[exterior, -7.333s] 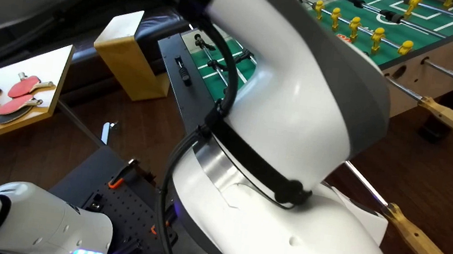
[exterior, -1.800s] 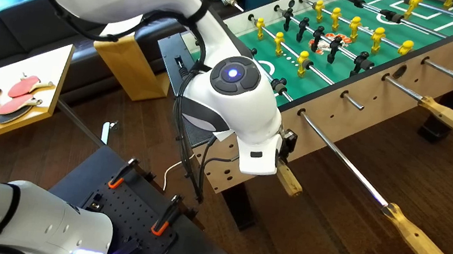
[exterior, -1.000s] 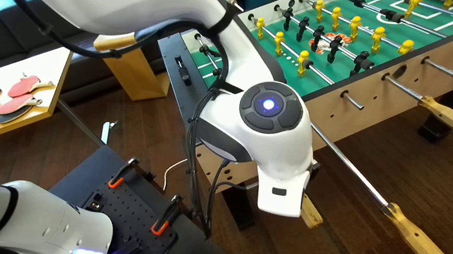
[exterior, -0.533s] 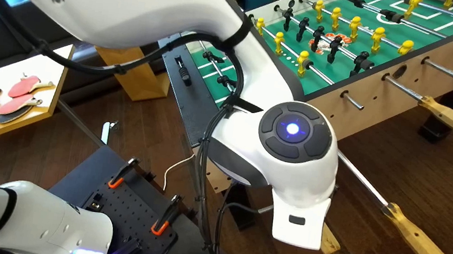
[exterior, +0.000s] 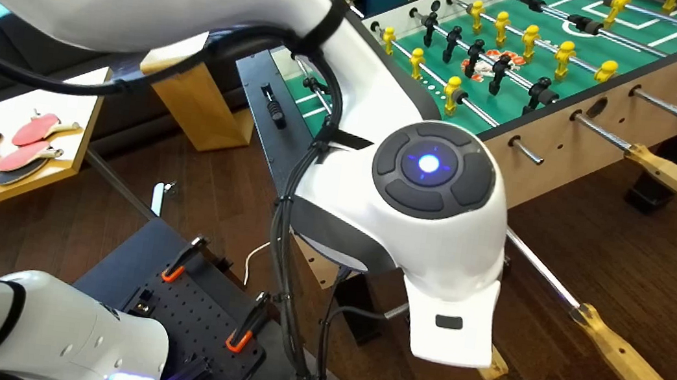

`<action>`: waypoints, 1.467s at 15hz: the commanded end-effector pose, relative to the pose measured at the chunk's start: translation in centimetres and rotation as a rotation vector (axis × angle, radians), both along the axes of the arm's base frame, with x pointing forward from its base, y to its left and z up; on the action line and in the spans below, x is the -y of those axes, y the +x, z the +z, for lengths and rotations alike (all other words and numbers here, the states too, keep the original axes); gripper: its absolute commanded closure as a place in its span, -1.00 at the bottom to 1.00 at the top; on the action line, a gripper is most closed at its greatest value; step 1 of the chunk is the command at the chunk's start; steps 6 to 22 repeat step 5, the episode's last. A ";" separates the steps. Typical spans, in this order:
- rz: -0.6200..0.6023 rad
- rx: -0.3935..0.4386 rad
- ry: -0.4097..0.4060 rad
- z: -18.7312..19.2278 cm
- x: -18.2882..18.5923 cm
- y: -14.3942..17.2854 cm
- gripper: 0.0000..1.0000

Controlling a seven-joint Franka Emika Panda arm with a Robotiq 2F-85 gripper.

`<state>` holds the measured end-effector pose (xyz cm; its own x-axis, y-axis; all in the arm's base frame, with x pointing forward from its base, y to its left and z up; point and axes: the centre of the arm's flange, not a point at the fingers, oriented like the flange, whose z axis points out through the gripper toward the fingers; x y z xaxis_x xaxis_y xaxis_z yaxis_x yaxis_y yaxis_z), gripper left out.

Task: Twist and then pull the first rod on the right side of the foosball table

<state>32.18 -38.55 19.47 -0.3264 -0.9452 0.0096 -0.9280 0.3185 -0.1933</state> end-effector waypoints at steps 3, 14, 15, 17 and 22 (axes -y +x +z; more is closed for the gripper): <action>0.117 0.033 0.013 5.6 -3.4 -0.7 -1.00; 0.144 0.040 0.012 6.3 -4.0 -0.9 -1.00; 0.144 0.040 0.012 6.3 -4.0 -0.9 -1.00; 0.144 0.040 0.012 6.3 -4.0 -0.9 -1.00; 0.144 0.040 0.012 6.3 -4.0 -0.9 -1.00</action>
